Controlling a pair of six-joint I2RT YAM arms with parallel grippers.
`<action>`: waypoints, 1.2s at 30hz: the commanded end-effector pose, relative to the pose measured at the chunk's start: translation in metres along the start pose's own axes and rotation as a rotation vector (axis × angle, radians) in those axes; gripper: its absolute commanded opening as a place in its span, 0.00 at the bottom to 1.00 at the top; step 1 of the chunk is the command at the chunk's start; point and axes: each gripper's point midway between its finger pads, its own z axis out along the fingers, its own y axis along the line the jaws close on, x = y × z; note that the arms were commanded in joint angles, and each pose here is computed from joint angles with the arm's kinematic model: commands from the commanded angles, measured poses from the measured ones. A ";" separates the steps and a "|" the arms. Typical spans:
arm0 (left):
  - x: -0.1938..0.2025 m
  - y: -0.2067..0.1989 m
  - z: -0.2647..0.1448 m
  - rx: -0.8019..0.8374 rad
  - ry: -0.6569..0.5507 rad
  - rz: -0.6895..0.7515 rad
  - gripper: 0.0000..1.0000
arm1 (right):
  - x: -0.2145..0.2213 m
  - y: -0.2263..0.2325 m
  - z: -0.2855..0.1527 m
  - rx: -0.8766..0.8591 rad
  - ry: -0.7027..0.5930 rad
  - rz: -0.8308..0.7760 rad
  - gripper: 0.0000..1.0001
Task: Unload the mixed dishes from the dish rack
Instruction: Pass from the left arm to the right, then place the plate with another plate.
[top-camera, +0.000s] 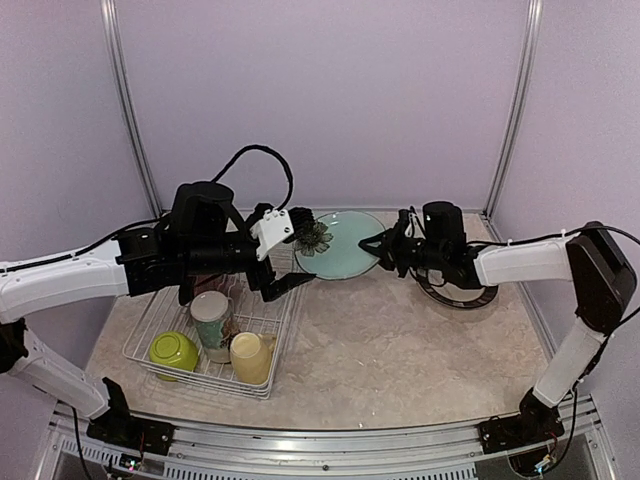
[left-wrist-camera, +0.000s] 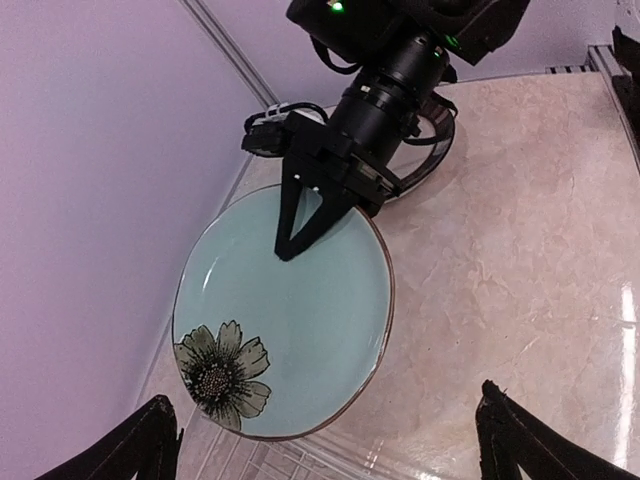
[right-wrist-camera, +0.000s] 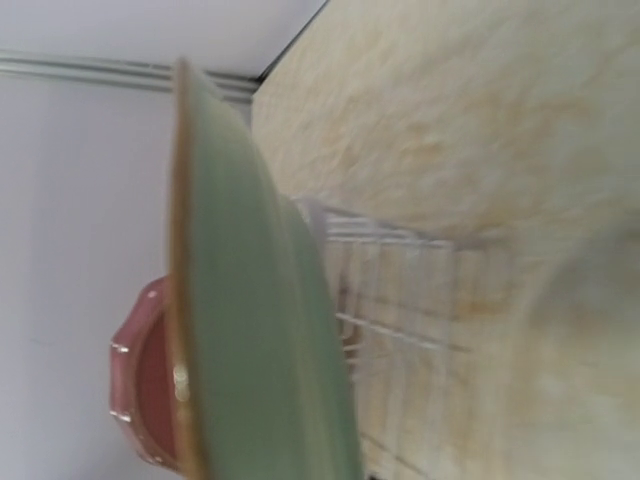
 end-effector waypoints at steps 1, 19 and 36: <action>-0.023 0.019 -0.024 0.007 -0.081 -0.190 0.99 | -0.027 0.023 -0.044 -0.072 -0.114 -0.128 0.00; -0.020 0.112 -0.065 -0.278 -0.153 -0.568 0.99 | -0.105 -0.083 -0.215 0.248 -0.418 -0.085 0.00; -0.017 0.110 -0.060 -0.270 -0.141 -0.600 0.99 | -0.124 -0.149 -0.224 0.280 -0.359 0.035 0.00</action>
